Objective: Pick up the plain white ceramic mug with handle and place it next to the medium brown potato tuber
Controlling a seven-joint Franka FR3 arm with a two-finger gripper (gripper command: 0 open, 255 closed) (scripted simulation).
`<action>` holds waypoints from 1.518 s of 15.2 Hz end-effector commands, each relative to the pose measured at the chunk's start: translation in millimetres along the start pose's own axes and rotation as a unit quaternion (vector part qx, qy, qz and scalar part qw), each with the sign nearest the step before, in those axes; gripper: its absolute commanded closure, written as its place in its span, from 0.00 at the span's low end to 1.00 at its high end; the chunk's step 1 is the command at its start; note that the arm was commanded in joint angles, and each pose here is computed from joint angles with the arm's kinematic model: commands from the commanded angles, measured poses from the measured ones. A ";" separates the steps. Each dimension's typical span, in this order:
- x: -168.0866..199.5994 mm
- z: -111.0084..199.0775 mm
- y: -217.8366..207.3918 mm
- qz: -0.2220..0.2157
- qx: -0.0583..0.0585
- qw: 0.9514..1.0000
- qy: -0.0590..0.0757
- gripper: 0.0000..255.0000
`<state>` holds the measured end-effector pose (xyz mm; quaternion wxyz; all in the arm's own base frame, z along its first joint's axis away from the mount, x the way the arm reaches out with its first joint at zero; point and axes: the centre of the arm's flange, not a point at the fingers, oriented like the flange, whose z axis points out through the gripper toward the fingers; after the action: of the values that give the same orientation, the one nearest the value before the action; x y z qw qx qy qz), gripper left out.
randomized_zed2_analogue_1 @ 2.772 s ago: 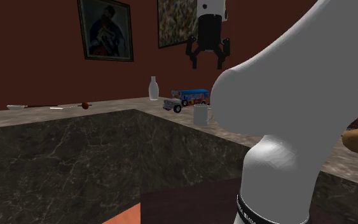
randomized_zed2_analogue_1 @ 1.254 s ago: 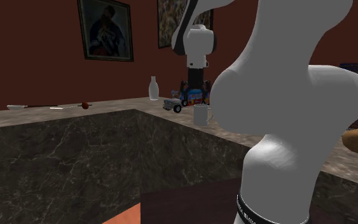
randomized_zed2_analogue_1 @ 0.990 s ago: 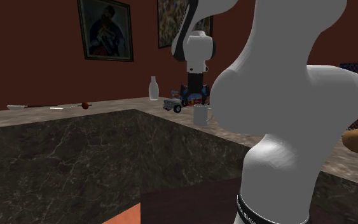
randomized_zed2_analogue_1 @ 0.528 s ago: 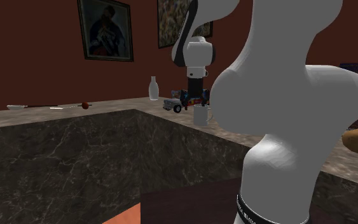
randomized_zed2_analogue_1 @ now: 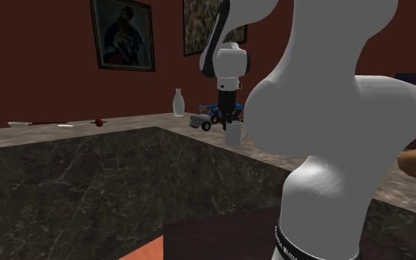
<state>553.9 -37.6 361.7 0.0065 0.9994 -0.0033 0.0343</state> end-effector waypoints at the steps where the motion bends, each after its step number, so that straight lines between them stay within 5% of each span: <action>1: 0.0 0.0 0.0 0.000 0.000 1.000 0.000 1.00; 6: 0.0 0.1 0.1 0.000 0.000 1.000 0.000 1.00; 23: 6.1 -89.5 1.2 0.000 0.000 1.000 0.000 1.00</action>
<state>554.5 -36.7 445.6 0.0065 0.9994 -0.0032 0.0344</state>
